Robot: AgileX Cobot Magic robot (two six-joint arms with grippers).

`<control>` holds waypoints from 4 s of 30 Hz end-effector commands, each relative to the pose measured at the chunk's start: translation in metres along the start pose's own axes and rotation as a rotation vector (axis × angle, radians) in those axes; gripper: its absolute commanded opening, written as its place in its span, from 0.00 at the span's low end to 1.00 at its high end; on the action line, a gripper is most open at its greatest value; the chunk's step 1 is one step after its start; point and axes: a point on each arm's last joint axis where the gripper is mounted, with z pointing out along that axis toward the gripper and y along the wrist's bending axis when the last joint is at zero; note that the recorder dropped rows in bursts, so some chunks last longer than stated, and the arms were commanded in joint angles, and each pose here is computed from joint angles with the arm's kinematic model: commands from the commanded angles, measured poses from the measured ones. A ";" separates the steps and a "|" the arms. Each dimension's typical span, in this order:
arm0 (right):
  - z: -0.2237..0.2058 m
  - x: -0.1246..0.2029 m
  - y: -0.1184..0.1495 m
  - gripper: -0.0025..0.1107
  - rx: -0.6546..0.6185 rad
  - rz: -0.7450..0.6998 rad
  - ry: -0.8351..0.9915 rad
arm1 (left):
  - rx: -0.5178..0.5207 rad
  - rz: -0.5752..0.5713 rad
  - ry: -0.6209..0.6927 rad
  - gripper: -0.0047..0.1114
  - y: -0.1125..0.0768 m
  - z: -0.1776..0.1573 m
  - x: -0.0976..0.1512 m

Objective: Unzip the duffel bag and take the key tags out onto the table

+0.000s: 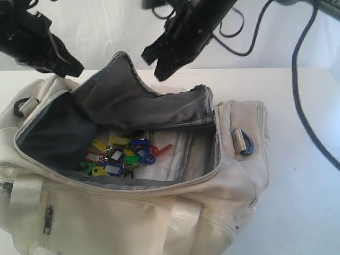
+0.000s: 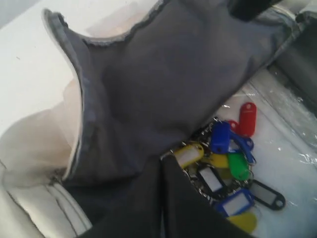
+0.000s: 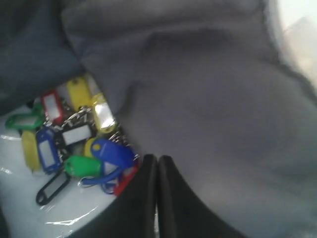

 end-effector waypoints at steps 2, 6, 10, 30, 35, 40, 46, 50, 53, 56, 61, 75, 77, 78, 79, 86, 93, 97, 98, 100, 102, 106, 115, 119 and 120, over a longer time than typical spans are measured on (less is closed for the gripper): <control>0.042 0.019 0.031 0.02 -0.053 -0.062 0.156 | 0.039 -0.116 0.040 0.04 -0.026 -0.019 0.031; 0.062 0.030 0.038 0.02 -0.054 -0.048 0.229 | 0.064 -0.137 0.065 0.04 -0.047 -0.029 0.060; 0.077 0.040 0.037 0.02 -0.062 -0.001 0.283 | -0.034 -0.154 0.076 0.04 -0.069 -0.055 0.097; 0.150 0.049 0.044 0.41 -0.189 0.127 0.273 | -0.064 -0.107 0.121 0.04 -0.102 -0.089 0.139; 0.140 0.045 0.045 0.02 -0.190 0.091 0.251 | -0.064 -0.107 0.121 0.04 -0.102 -0.089 0.139; 0.091 0.021 0.054 0.02 -0.143 0.028 0.123 | -0.066 -0.107 0.118 0.04 -0.101 -0.089 0.138; 0.045 0.009 0.061 0.02 -0.072 -0.032 0.040 | -0.066 -0.107 0.118 0.04 -0.101 -0.089 0.138; 0.032 0.007 0.063 0.02 -0.054 -0.048 0.018 | -0.069 -0.107 0.115 0.04 -0.101 -0.089 0.138; 0.023 0.006 0.064 0.02 -0.033 -0.060 0.006 | -0.069 -0.107 0.115 0.04 -0.101 -0.089 0.138; 0.010 0.005 0.064 0.02 -0.015 -0.062 -0.016 | -0.073 -0.106 0.110 0.04 -0.101 -0.089 0.138; -0.026 0.004 0.059 0.02 0.027 -0.061 -0.082 | -0.073 -0.106 0.110 0.04 -0.101 -0.089 0.138; -0.131 0.017 0.052 0.02 0.180 -0.059 -0.265 | -0.079 -0.111 0.096 0.04 -0.100 -0.088 0.137; -0.145 0.021 0.050 0.02 0.215 -0.043 -0.285 | -0.075 -0.120 0.098 0.04 -0.100 -0.084 0.140; -0.153 0.024 0.049 0.02 0.240 -0.035 -0.296 | -0.072 -0.124 0.104 0.04 -0.100 -0.082 0.142; -0.160 0.026 0.048 0.02 0.256 -0.024 -0.306 | -0.066 -0.129 0.112 0.04 -0.101 -0.080 0.145; -0.216 0.054 0.043 0.02 0.406 0.027 -0.336 | -0.065 -0.137 0.108 0.04 -0.101 -0.078 0.147; -0.243 0.091 0.033 0.02 0.557 0.129 -0.307 | -0.066 -0.137 0.106 0.04 -0.101 -0.078 0.146; -0.241 0.118 0.021 0.02 0.638 0.216 -0.234 | -0.066 -0.137 0.106 0.04 -0.101 -0.078 0.146; -0.238 0.125 0.017 0.02 0.650 0.242 -0.216 | -0.065 -0.138 0.105 0.04 -0.101 -0.078 0.146; -0.231 0.135 0.011 0.02 0.662 0.276 -0.201 | -0.062 -0.139 0.106 0.04 -0.101 -0.078 0.146; -0.221 0.144 0.002 0.02 0.675 0.312 -0.178 | -0.058 -0.142 0.105 0.04 -0.102 -0.077 0.146; -0.195 0.163 -0.015 0.02 0.678 0.376 -0.131 | -0.056 -0.144 0.104 0.04 -0.102 -0.077 0.146; -0.130 0.207 -0.043 0.02 0.647 0.478 -0.025 | -0.054 -0.144 0.102 0.04 -0.102 -0.077 0.146; -0.099 0.220 -0.052 0.02 0.605 0.502 0.034 | -0.054 -0.144 0.102 0.04 -0.102 -0.077 0.146; -0.091 0.223 -0.054 0.02 0.594 0.508 0.046 | -0.054 -0.144 0.102 0.04 -0.102 -0.077 0.146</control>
